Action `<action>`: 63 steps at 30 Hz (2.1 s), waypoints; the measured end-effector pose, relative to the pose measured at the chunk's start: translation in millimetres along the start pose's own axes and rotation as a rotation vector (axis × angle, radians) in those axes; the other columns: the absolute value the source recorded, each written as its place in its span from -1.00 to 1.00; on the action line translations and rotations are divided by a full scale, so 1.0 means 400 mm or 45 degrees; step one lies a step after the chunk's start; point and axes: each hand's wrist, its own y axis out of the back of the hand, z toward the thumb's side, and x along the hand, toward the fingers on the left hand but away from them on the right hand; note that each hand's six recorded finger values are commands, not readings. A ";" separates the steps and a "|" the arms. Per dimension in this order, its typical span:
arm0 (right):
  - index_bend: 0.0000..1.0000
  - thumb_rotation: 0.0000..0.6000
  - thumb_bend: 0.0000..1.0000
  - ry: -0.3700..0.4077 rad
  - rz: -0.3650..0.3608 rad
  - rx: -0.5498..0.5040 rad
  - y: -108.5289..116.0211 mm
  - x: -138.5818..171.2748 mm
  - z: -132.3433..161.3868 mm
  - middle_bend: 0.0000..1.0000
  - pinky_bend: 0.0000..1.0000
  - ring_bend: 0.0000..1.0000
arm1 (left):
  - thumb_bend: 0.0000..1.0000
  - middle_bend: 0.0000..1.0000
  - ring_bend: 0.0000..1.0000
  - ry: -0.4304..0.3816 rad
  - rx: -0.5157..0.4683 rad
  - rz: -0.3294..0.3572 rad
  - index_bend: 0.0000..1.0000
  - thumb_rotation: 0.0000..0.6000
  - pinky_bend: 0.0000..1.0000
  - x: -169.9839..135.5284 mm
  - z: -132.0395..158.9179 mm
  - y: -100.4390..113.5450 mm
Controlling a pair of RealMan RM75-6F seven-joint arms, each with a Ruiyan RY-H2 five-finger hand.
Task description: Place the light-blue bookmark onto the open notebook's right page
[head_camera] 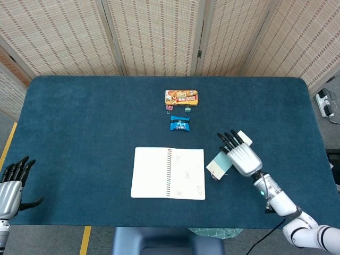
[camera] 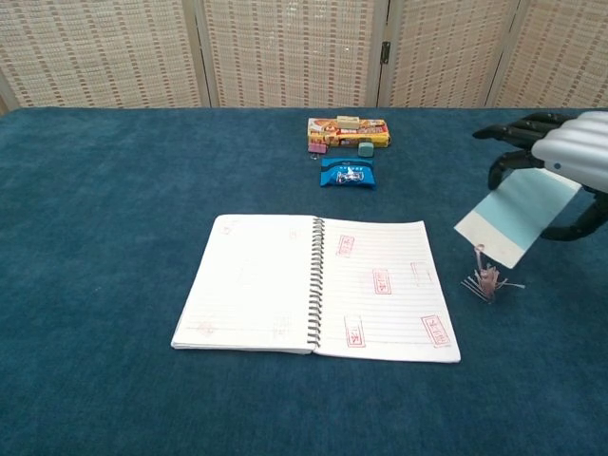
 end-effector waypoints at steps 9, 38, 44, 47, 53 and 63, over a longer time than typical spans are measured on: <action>-0.17 1.00 -0.51 0.246 -0.149 0.007 0.152 -0.012 0.193 -1.00 -1.00 -1.00 | -0.80 -1.00 -1.00 0.029 -0.024 -0.014 -0.95 1.00 -1.00 0.006 -0.017 0.001; -0.17 1.00 -0.51 0.733 -0.026 0.153 0.069 -0.005 0.305 -1.00 -1.00 -1.00 | -0.78 -1.00 -1.00 0.057 -0.003 -0.059 -0.95 1.00 -1.00 0.027 -0.020 -0.022; -0.17 1.00 -0.51 0.782 -0.046 0.201 0.048 -0.031 0.302 -1.00 -1.00 -1.00 | -0.78 -1.00 -1.00 0.068 -0.024 -0.084 -0.95 1.00 -1.00 0.034 -0.025 -0.027; -0.17 1.00 -0.51 0.797 -0.052 0.238 0.031 -0.057 0.289 -1.00 -1.00 -1.00 | -0.78 -1.00 -1.00 0.074 -0.018 -0.088 -0.95 1.00 -1.00 0.039 -0.026 -0.031; -0.17 1.00 -0.51 0.828 -0.073 0.284 0.009 -0.110 0.289 -1.00 -1.00 -1.00 | -0.78 -1.00 -1.00 0.086 -0.016 -0.090 -0.95 1.00 -1.00 0.045 -0.029 -0.033; -0.17 1.00 -0.51 0.861 -0.093 0.285 -0.001 -0.171 0.318 -1.00 -1.00 -1.00 | -0.78 -1.00 -1.00 0.098 -0.015 -0.101 -0.95 1.00 -1.00 0.053 -0.036 -0.037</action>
